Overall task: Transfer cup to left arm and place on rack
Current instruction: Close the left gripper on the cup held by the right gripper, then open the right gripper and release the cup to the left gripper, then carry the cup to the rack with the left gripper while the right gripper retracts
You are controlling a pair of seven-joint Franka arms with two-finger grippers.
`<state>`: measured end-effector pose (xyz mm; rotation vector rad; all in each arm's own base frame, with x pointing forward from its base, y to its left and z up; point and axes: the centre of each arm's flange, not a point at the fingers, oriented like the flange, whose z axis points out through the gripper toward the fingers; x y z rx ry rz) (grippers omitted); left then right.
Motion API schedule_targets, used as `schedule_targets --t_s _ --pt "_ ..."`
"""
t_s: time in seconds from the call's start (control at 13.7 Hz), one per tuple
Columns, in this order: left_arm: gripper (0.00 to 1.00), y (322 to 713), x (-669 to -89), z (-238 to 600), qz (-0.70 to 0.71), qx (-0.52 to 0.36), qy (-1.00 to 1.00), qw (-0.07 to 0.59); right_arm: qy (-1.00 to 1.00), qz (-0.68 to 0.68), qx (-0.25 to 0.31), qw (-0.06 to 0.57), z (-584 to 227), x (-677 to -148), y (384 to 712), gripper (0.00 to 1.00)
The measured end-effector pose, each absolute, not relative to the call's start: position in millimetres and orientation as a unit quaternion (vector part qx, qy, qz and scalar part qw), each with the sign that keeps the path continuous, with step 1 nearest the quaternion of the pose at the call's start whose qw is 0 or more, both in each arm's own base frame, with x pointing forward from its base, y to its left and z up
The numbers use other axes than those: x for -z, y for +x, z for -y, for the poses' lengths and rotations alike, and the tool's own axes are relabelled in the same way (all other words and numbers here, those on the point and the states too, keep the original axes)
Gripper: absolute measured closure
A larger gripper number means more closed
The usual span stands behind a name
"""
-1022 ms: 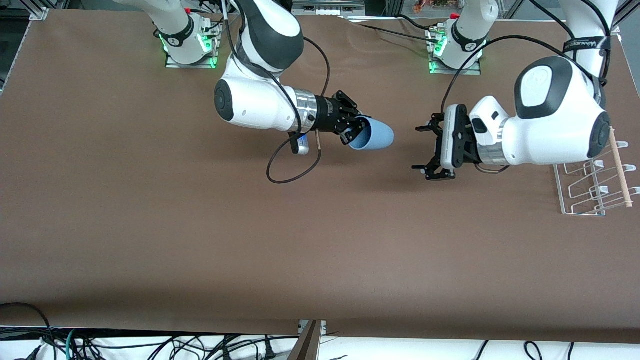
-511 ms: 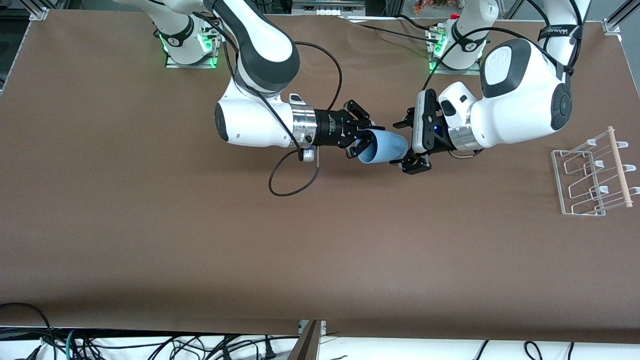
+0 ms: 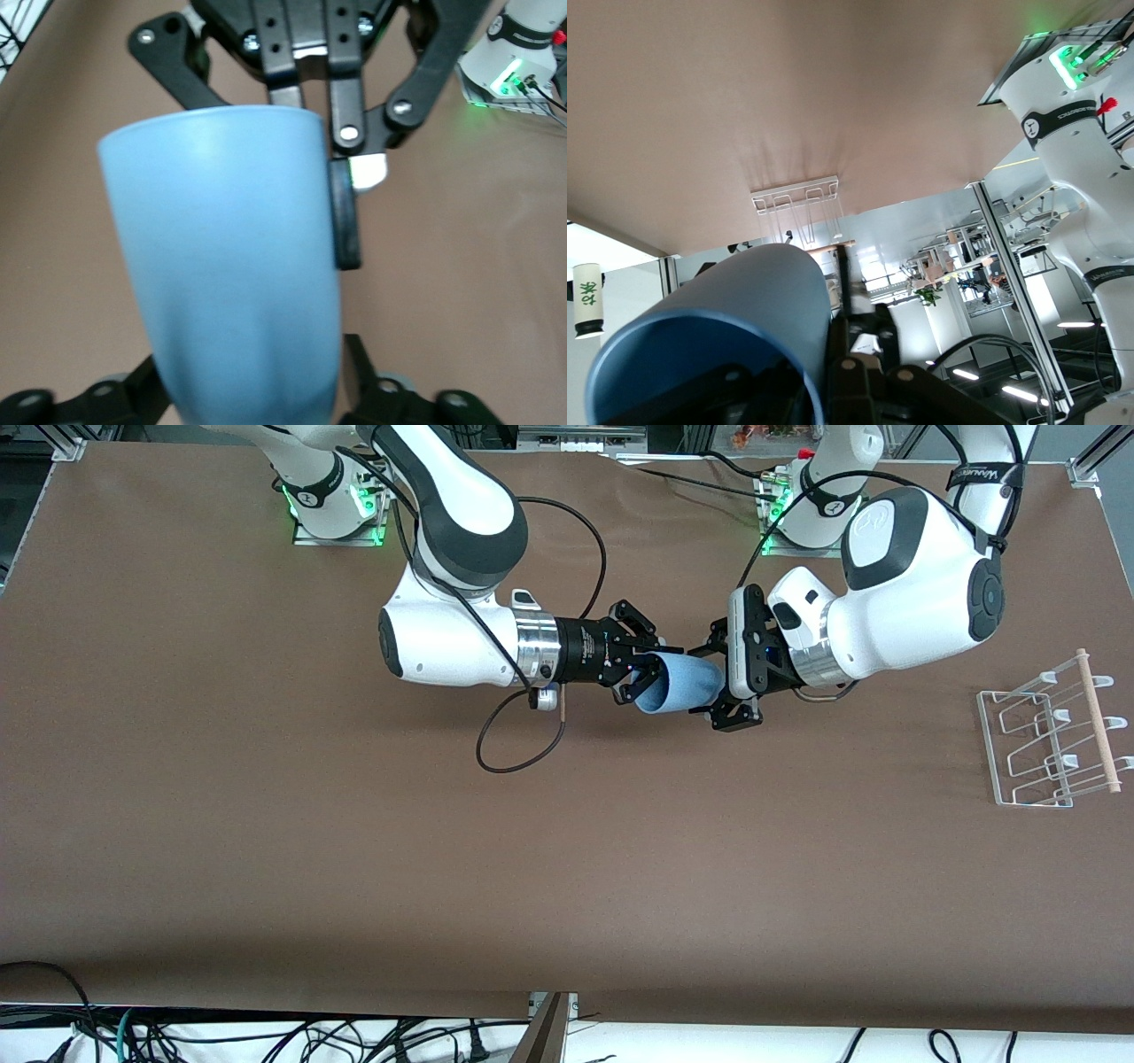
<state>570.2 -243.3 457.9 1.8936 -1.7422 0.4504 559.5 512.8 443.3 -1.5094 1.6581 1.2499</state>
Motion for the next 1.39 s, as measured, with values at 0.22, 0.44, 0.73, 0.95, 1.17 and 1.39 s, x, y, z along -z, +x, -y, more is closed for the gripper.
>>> schedule_targets --t_s 0.22,0.44,0.73,0.95,1.17,1.39 --pt "0.32 569.8 -457.6 244.1 0.635 -0.163 0.707 0.264 -0.564 -0.619 -0.468 0.283 -511.4 -443.6 560.5 0.95" --pt "0.32 569.8 -457.6 244.2 0.634 -0.163 0.709 0.264 -0.564 -0.618 -0.468 0.283 -511.2 -443.7 560.8 0.95" --pt "0.32 566.2 -457.1 249.8 0.629 -0.155 0.712 0.27 -0.566 -0.616 -0.457 0.303 -504.0 -452.0 570.5 0.57" --pt "0.32 566.5 -453.4 235.8 0.622 -0.135 0.717 0.283 -0.562 -0.614 -0.45 0.324 -491.1 -468.9 585.6 0.27" --pt "0.32 569.3 -453.3 192.1 0.628 -0.088 0.724 0.269 -0.559 -0.612 -0.449 0.334 -461.9 -482.4 608.7 0.01" --pt "0.32 575.2 -458.3 125.6 0.631 -0.028 0.743 0.222 -0.616 -0.579 -0.44 0.303 -423.8 -486.8 623.5 0.01"
